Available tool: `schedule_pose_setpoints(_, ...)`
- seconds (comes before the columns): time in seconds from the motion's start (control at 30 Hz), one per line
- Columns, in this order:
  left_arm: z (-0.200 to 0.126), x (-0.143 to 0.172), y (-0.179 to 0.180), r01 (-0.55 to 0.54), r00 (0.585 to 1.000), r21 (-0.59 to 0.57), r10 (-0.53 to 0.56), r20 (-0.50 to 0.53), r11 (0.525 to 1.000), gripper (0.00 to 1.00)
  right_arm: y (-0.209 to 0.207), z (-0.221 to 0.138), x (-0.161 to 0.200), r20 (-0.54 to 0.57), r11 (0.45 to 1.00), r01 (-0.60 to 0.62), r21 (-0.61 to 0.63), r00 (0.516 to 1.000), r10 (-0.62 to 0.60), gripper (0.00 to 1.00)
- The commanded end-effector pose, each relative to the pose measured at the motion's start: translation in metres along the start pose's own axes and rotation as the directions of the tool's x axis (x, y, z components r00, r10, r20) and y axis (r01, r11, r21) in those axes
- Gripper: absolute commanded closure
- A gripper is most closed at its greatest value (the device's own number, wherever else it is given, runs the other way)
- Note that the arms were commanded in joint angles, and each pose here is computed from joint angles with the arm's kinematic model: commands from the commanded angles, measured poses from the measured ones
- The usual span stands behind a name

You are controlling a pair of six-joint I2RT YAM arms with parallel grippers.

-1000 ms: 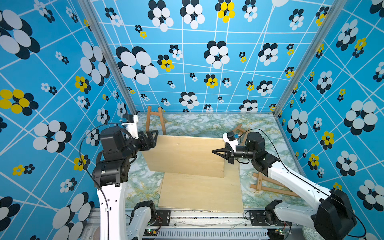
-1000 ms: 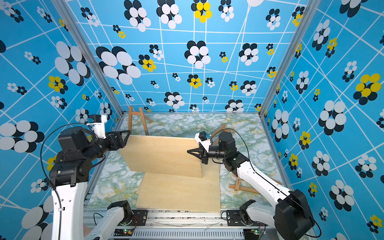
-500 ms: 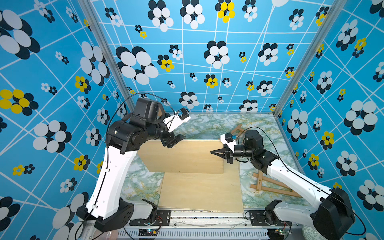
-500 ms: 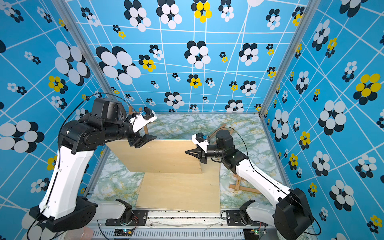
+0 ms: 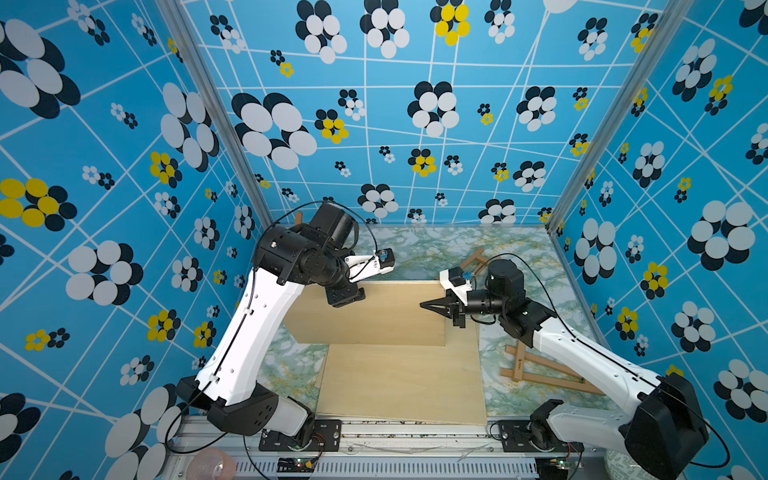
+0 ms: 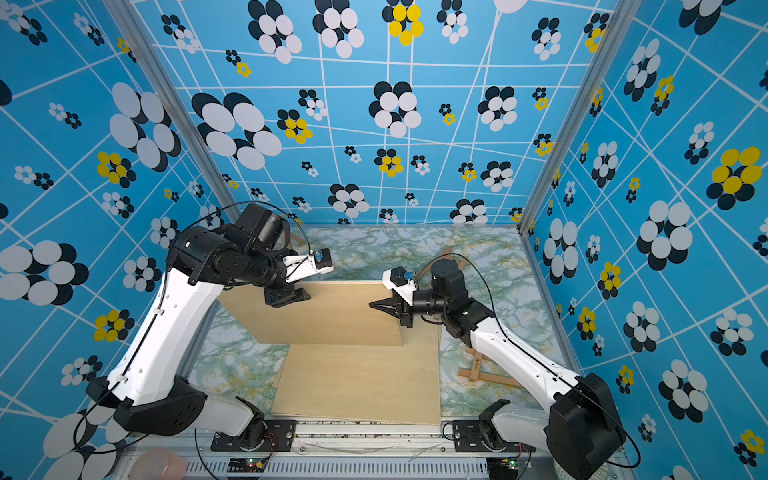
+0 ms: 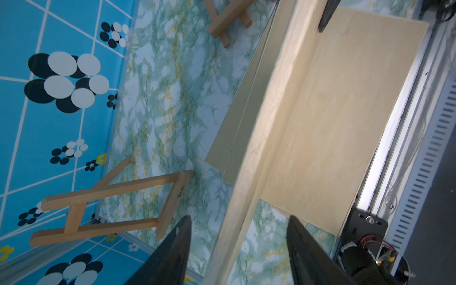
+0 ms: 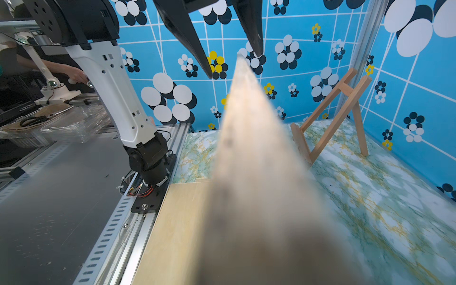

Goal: Assemble the easel
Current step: Pick up the drawing board.

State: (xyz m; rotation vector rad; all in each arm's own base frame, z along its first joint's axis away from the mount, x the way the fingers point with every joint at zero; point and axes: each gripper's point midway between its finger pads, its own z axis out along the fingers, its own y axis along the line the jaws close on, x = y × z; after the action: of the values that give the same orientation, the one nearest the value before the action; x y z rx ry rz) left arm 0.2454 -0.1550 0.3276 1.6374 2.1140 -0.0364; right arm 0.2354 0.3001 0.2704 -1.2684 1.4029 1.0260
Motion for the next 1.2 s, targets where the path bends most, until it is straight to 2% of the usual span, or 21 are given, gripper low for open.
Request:
schedule_pose_setpoints(0.0,0.012,0.026,0.004,-0.012,0.989,-0.013,0.01,-0.147,1.0,0.45,-0.015,0.002,0.079,-0.228,0.986,-0.121,0.117,0.963,0.145,1.0)
schedule_pose_setpoints(0.23,0.014,0.048,-0.005,0.03,0.98,0.01,-0.028,-0.197,0.999,0.44,-0.016,0.003,0.092,-0.259,0.988,-0.111,0.105,0.956,0.135,1.0)
schedule_pose_setpoints(0.37,0.008,0.053,-0.013,0.067,0.988,0.025,-0.062,-0.143,0.997,0.46,-0.025,-0.002,0.094,-0.195,0.991,-0.093,0.101,0.974,0.111,1.0)
schedule_pose_setpoints(0.47,0.003,0.054,-0.018,0.069,0.992,0.022,-0.066,-0.105,0.997,0.48,-0.024,-0.005,0.093,-0.162,0.997,-0.07,0.045,0.984,0.076,1.0)
schedule_pose_setpoints(0.63,0.011,0.053,-0.023,0.064,0.995,0.044,-0.06,-0.083,0.997,0.5,-0.018,0.002,0.097,-0.212,0.994,-0.06,-0.088,0.976,0.041,1.0)
schedule_pose_setpoints(0.8,0.016,0.06,-0.027,0.056,0.994,0.044,-0.051,-0.099,0.997,0.53,-0.022,0.0,0.107,-0.252,0.993,-0.055,-0.103,0.967,0.028,1.0)
schedule_pose_setpoints(0.87,0.016,0.062,-0.027,0.052,0.993,0.035,-0.048,-0.106,0.998,0.56,-0.026,-0.001,0.105,-0.242,0.992,-0.063,-0.105,0.97,0.036,1.0)
schedule_pose_setpoints(0.97,0.02,0.064,-0.023,0.05,0.991,0.03,-0.046,-0.129,0.998,0.68,-0.031,0.002,0.104,-0.245,0.99,-0.077,-0.115,0.969,0.047,1.0)
schedule_pose_setpoints(1.17,0.019,0.06,-0.012,0.055,0.987,0.014,-0.052,-0.151,0.998,0.82,-0.036,0.005,0.103,-0.255,0.988,-0.093,-0.126,0.965,0.058,1.0)
